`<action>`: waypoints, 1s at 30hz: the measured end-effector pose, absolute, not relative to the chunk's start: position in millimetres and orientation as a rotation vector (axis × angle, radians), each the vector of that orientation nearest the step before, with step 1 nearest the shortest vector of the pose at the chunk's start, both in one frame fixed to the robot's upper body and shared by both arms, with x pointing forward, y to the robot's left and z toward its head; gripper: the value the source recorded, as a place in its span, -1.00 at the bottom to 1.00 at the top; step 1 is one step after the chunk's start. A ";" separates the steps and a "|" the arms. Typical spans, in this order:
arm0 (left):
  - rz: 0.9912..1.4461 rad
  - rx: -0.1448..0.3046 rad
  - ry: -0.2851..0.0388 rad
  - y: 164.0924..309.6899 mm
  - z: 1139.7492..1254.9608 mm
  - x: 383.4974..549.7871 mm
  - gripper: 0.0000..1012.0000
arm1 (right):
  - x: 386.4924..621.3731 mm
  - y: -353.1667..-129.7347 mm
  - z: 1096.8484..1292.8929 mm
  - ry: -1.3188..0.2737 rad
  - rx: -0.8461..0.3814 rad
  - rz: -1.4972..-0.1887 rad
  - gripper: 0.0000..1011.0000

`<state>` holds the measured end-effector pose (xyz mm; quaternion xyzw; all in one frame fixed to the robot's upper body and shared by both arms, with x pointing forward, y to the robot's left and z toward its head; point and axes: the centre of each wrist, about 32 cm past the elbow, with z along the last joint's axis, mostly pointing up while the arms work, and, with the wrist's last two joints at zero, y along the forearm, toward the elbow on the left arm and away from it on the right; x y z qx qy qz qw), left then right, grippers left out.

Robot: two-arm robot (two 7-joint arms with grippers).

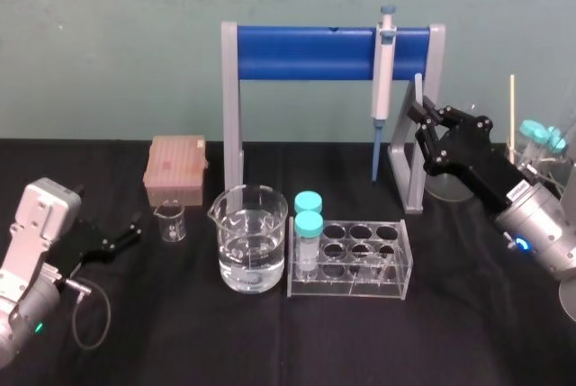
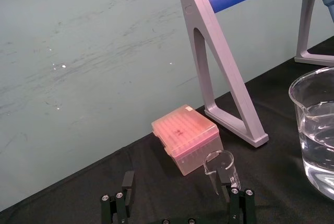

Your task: Pick up the stirring rod with one hand, then place it down.

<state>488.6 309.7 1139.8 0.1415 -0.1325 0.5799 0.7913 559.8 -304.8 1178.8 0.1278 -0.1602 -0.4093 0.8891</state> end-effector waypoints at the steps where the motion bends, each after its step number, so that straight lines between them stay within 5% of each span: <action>1: 1.248 0.304 -0.285 309.7 1139.8 488.6 0.98 | 559.8 -304.8 1178.8 -0.333 0.265 -0.850 -0.87; 30: 1.248 0.304 -0.285 309.7 1139.8 488.6 0.98 | 561.1 -304.0 1179.6 -0.328 0.268 -0.844 -0.87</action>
